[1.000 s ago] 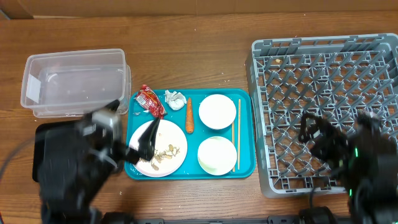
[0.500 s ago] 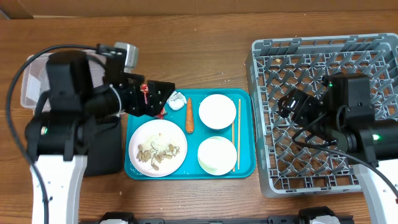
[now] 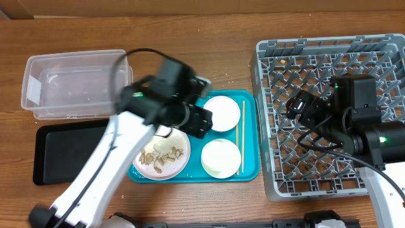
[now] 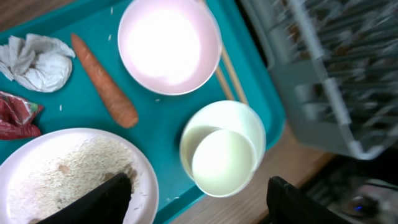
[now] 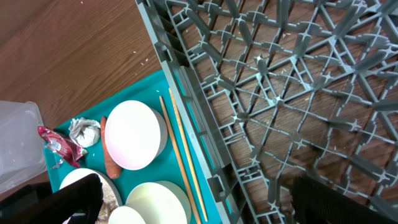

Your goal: Sort waste into correct bins and load items into the dishwasher

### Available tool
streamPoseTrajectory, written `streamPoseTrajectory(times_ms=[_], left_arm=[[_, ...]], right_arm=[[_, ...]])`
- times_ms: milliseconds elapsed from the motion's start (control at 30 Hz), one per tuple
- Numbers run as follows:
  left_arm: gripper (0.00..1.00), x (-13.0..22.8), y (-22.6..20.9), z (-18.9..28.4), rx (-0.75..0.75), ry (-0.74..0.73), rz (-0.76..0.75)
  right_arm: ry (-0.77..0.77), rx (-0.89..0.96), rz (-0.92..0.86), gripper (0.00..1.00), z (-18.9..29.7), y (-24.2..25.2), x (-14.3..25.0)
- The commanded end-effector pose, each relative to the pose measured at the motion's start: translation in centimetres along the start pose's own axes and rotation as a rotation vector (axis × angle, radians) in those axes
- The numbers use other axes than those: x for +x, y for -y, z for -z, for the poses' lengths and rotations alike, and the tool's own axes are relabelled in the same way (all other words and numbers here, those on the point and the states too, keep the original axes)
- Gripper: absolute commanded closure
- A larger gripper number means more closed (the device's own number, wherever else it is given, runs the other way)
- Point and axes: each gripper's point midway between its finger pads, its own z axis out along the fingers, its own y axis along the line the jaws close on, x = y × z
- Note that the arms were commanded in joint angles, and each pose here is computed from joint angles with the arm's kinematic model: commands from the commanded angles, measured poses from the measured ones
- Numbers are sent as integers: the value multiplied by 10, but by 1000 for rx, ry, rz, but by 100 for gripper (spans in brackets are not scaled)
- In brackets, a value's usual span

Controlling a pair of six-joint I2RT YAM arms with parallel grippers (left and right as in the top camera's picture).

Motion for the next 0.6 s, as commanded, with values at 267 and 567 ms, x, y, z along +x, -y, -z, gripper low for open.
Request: streamPoseTrajectory(times_ms=[267, 567], left_arm=[[48, 30, -5, -105, -144, -301, -21], [66, 37, -8, -122, -154, -352, -21]], right_arm=[[29, -1, -2, 0, 10, -1, -5], [12, 14, 0, 0, 6, 2, -2]])
